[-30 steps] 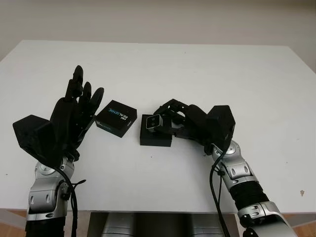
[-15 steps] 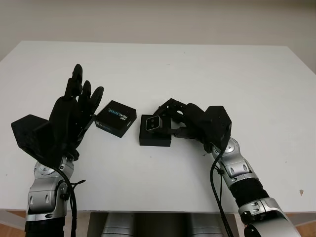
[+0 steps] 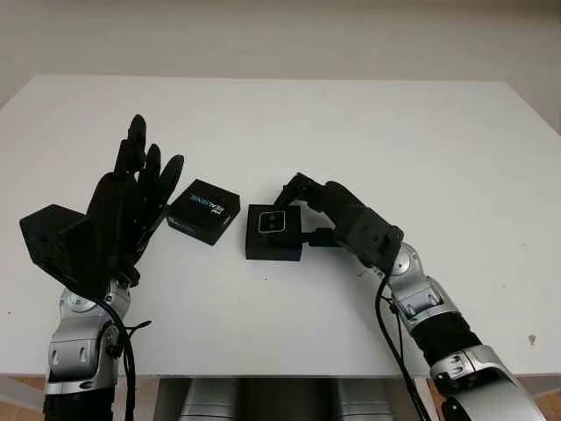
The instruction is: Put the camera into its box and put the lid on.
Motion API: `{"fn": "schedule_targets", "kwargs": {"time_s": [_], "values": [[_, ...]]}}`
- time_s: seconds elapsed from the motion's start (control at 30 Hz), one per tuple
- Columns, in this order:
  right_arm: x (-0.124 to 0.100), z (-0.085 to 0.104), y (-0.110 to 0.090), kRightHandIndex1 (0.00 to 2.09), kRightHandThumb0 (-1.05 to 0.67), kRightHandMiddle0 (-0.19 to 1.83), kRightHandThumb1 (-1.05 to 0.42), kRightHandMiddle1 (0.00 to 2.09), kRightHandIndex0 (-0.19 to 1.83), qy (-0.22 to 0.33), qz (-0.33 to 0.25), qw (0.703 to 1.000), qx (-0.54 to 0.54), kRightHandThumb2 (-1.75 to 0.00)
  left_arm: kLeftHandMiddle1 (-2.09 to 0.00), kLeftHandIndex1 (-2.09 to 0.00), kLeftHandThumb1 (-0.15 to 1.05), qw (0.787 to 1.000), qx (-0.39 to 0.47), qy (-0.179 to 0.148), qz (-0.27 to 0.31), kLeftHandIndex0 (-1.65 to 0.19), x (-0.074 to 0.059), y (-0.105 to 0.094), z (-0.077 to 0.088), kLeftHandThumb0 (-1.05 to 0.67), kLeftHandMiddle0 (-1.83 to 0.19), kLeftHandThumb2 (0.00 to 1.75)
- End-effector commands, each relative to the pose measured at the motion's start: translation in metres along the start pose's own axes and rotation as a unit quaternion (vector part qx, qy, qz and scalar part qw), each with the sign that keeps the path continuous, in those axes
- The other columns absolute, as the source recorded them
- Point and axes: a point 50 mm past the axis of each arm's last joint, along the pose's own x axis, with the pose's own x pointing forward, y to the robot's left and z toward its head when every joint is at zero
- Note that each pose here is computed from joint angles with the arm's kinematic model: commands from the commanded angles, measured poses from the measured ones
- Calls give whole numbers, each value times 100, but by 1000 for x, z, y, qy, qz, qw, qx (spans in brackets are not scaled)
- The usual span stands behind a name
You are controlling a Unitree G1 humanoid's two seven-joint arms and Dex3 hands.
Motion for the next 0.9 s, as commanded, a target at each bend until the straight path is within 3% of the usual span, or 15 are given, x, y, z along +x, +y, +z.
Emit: {"fn": "schedule_targets", "kwargs": {"time_s": [0.0, 0.03, 0.17, 0.27, 0.57, 0.87], "values": [[-4, -3, 12, 4, -52, 36, -98, 142, 24, 6, 23, 1000, -17, -5, -5, -5, 105, 1000, 3, -7, -1, 13, -1, 0, 3, -68, 10, 24], [-4, -2, 12, 3, -54, 30, -97, 133, 21, 4, 23, 999, -29, -5, -5, -5, 105, 1000, 4, -7, 0, 13, -1, 0, 4, -68, 10, 24], [-8, 7, 11, 3, -61, 15, -93, 60, 2, -16, 10, 998, -61, -5, -6, -5, 105, 1000, 5, -5, 1, 12, -2, 0, 4, -69, 10, 24], [-11, 15, 5, 3, -64, 15, -93, 32, -5, -36, -11, 997, -69, -6, -5, -5, 105, 1000, 5, -5, 0, 13, -2, 0, 4, -69, 10, 24], [-25, 50, -38, 8, -65, 22, -91, 26, 2, -100, -110, 987, -58, -4, -5, -5, 105, 1000, 4, -4, 2, 13, -1, -1, 3, -69, 10, 24], [-39, 72, -65, 8, -71, 20, -90, 24, 4, -129, -141, 980, -50, -5, -6, -6, 105, 1000, 3, -3, 3, 12, -2, -3, 2, -68, 9, 24]]}}
